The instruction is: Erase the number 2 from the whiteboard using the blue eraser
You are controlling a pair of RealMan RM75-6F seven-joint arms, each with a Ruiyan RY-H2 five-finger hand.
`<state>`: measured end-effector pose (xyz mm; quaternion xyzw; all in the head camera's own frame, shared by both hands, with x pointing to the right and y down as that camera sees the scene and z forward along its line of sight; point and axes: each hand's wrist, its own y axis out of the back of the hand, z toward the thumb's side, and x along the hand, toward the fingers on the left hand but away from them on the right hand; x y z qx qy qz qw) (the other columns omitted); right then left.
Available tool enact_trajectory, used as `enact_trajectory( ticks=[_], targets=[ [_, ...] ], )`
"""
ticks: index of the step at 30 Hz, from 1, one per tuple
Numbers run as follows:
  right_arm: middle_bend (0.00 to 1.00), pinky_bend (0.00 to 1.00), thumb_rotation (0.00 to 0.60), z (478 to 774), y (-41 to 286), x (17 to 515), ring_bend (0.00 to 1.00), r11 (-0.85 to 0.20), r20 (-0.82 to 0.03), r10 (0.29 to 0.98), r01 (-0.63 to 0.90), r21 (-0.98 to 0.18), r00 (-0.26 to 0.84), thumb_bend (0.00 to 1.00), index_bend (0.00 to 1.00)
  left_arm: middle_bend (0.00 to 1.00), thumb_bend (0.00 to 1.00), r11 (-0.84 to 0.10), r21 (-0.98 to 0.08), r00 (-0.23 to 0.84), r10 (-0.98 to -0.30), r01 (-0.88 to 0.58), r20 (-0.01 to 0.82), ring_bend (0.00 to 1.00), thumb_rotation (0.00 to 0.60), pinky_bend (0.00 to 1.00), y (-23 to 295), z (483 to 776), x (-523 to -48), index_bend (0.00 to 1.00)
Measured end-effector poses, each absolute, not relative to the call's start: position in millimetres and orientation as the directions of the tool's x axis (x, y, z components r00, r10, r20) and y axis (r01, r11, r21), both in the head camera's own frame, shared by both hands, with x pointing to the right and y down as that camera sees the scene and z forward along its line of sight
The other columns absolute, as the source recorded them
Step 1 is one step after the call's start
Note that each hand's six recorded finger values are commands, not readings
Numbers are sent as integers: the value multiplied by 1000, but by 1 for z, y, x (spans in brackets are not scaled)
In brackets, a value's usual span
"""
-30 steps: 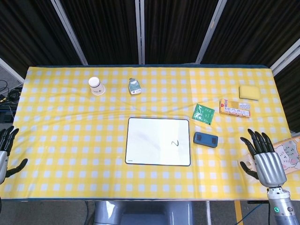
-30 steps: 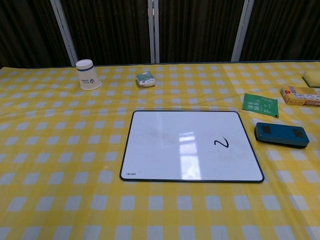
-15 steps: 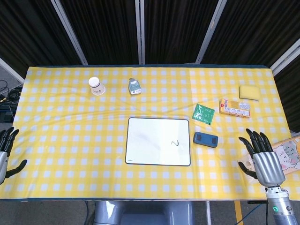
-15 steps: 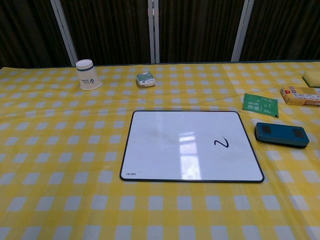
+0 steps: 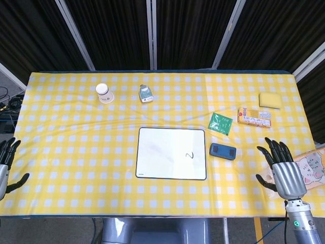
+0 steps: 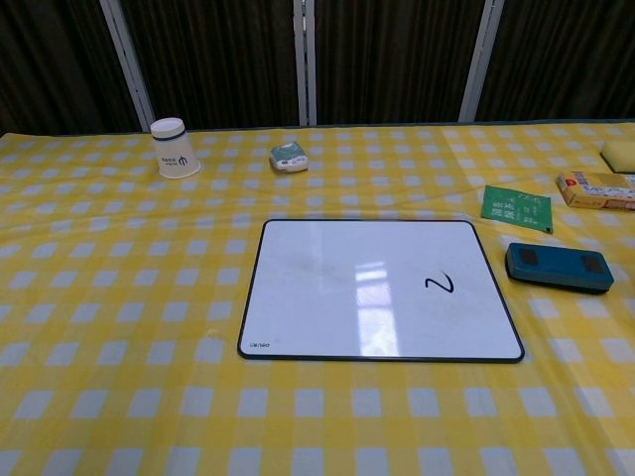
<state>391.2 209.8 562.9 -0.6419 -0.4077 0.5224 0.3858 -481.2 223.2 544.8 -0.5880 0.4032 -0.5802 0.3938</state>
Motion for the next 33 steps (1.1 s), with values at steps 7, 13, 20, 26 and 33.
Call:
enact_trajectory(
  ticks=[7,13,20,26,33],
  targets=[
    [6,49,600,586,194,385,0,-445,-436,894,99,-890,100,117,177,0,249,-358,-933,17,-934,-18,358,0,600,0,221,544,-475,0],
    [1,38,600,614,181,381,0,-541,-538,841,80,-837,55,137,177,0,250,-351,-936,39,-936,-22,350,0,600,0,220,542,-470,0],
    [32,39,600,645,169,373,0,-608,-611,791,94,-788,-7,179,260,0,250,-361,-932,42,-932,-20,360,0,600,0,219,546,-469,0],
    [31,39,600,658,165,364,0,-632,-635,772,99,-769,-7,196,237,0,250,-363,-932,42,-931,-19,362,0,600,0,219,547,-469,0],
    [23,21,600,667,164,343,0,-651,-654,756,125,-749,17,173,228,0,250,-367,-930,46,-930,-16,366,0,600,0,221,548,-467,0]
  ],
)
